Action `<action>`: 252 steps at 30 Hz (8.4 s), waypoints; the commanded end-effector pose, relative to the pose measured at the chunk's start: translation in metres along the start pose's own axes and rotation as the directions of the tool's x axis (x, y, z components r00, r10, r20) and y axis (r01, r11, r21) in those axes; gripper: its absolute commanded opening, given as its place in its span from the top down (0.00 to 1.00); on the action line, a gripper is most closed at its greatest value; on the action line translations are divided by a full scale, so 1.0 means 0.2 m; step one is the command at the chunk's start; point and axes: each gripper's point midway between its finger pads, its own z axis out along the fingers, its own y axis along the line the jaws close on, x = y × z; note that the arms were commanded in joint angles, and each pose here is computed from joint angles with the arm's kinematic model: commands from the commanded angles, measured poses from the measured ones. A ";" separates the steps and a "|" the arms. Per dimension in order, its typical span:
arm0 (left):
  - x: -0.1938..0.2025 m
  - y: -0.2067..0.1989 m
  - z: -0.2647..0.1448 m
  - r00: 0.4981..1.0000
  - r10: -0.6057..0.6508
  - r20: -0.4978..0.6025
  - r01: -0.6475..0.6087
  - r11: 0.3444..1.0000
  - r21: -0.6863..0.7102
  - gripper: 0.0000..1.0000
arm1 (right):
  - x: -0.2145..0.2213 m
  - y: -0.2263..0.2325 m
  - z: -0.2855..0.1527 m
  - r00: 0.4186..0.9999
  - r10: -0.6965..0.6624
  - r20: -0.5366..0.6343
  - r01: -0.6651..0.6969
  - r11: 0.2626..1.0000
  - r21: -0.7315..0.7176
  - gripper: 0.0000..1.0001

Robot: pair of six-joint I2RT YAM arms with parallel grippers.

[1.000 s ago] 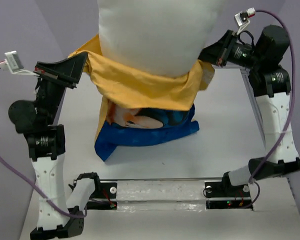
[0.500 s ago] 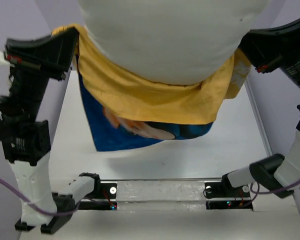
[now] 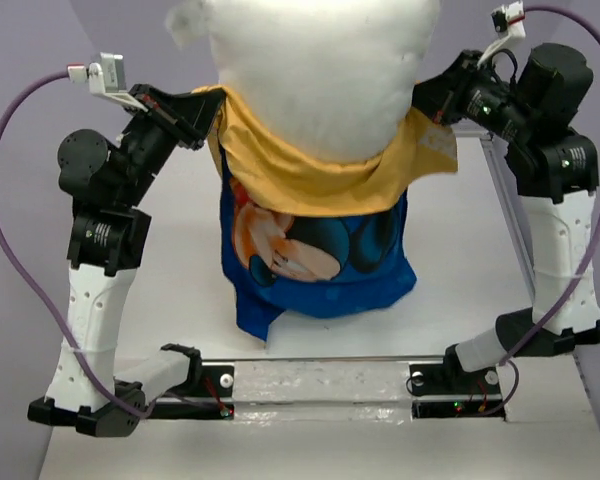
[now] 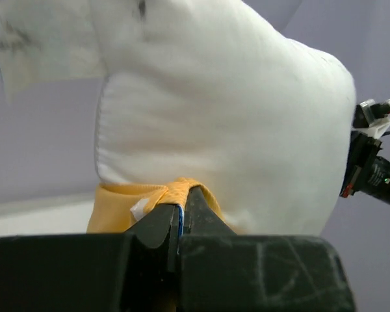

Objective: Put the pillow into the pillowcase

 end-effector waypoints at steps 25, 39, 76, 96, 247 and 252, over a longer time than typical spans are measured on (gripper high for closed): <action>-0.58 -0.37 -0.17 0.931 0.235 0.280 -0.285 0.946 0.152 1.00 | -0.69 0.57 -0.59 0.856 -0.202 0.476 0.339 0.914 -0.221 1.00; -0.63 -0.47 -0.26 0.907 0.286 0.310 -0.338 0.932 0.128 1.00 | -0.61 0.43 -0.61 0.864 -0.226 0.450 0.315 0.940 -0.133 1.00; -0.75 -0.66 -0.33 0.891 0.298 0.342 -0.370 0.914 0.165 1.00 | -0.72 0.39 -0.59 0.872 -0.151 0.465 0.233 0.964 -0.125 1.00; -0.52 -0.37 -0.30 0.924 0.236 0.301 -0.289 0.946 0.145 1.00 | -0.59 0.35 -0.52 0.906 -0.160 0.391 0.240 0.957 -0.164 1.00; 1.21 -0.06 -0.45 0.923 0.182 -0.340 -0.073 0.949 0.308 0.01 | 1.42 -1.04 0.11 0.897 0.342 -0.280 -0.238 0.907 0.347 1.00; 1.66 -0.19 -0.32 0.768 0.420 -0.484 -0.363 0.907 0.212 0.01 | 1.47 -1.09 0.11 0.890 0.353 -0.289 -0.230 0.894 0.384 1.00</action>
